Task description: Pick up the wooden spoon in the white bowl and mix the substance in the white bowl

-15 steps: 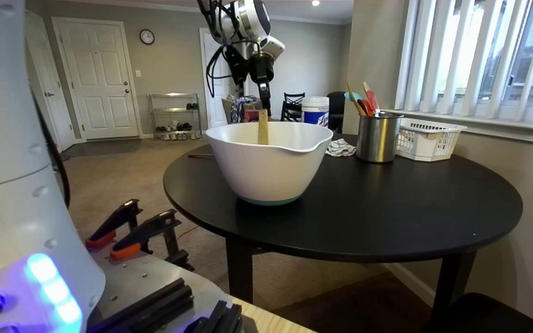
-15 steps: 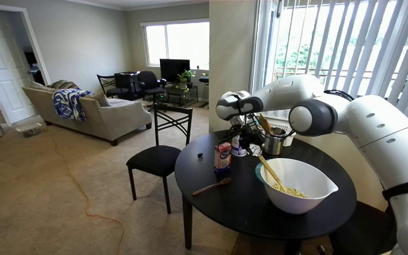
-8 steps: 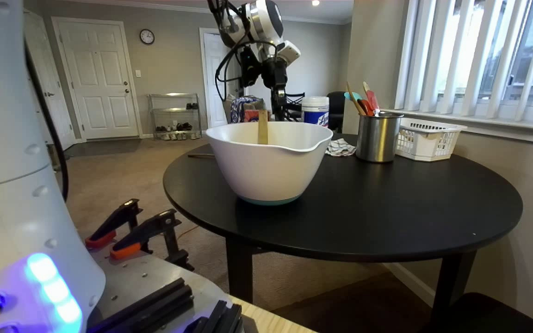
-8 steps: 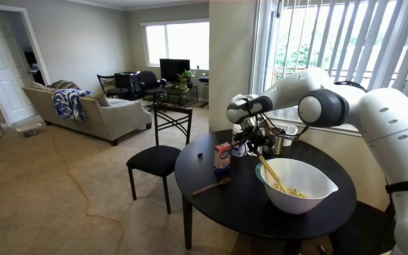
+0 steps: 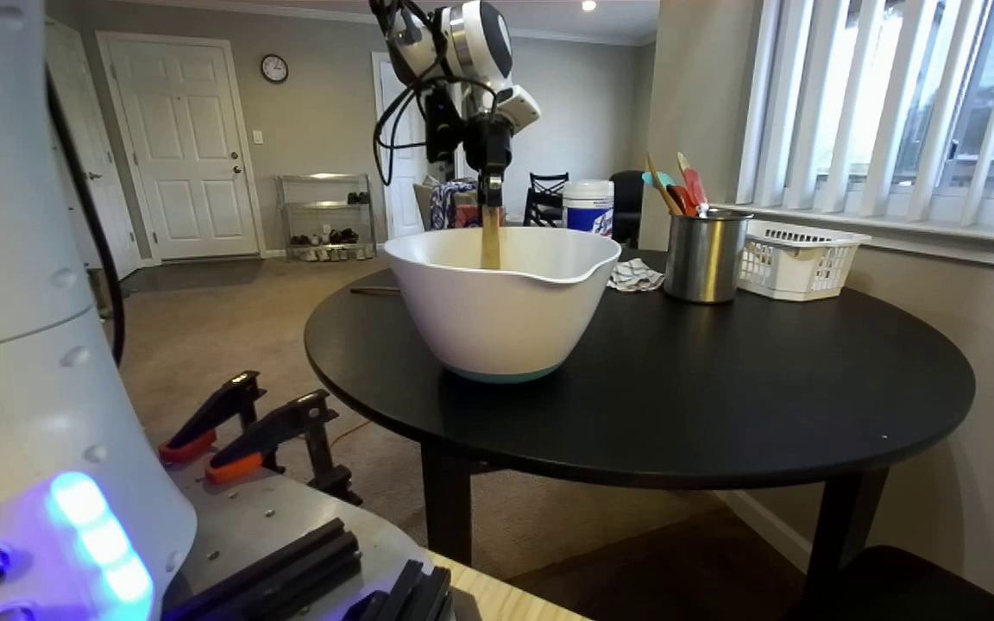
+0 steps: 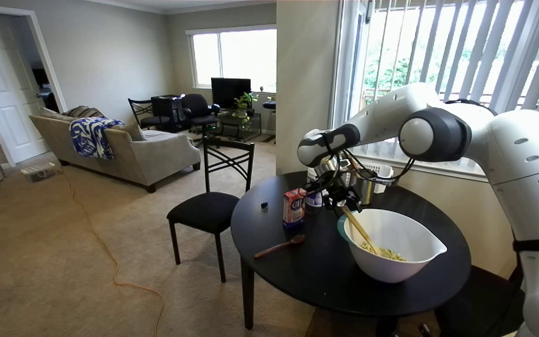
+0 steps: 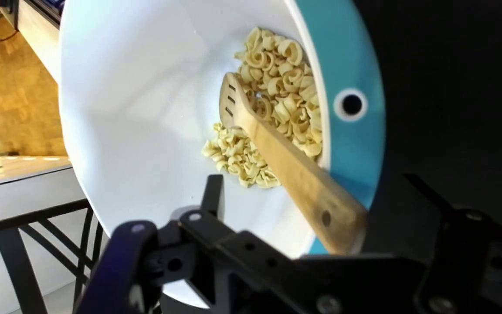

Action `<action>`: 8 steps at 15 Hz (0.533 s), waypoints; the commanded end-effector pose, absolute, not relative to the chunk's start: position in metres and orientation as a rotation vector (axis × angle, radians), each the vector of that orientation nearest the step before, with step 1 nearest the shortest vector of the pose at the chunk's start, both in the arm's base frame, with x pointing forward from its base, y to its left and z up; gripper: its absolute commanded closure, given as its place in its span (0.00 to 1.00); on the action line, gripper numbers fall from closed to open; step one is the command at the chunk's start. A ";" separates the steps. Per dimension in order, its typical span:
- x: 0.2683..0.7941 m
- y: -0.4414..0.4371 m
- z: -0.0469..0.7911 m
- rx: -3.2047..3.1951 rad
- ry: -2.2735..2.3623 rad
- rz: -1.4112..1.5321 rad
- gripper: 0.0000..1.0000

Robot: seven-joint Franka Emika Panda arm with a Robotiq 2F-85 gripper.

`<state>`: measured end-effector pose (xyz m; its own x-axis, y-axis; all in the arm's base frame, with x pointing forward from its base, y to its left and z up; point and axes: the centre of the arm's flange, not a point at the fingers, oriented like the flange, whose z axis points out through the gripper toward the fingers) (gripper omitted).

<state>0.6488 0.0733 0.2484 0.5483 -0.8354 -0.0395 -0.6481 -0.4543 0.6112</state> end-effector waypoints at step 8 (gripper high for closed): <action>0.629 0.088 0.296 2.332 -1.187 -0.465 0.00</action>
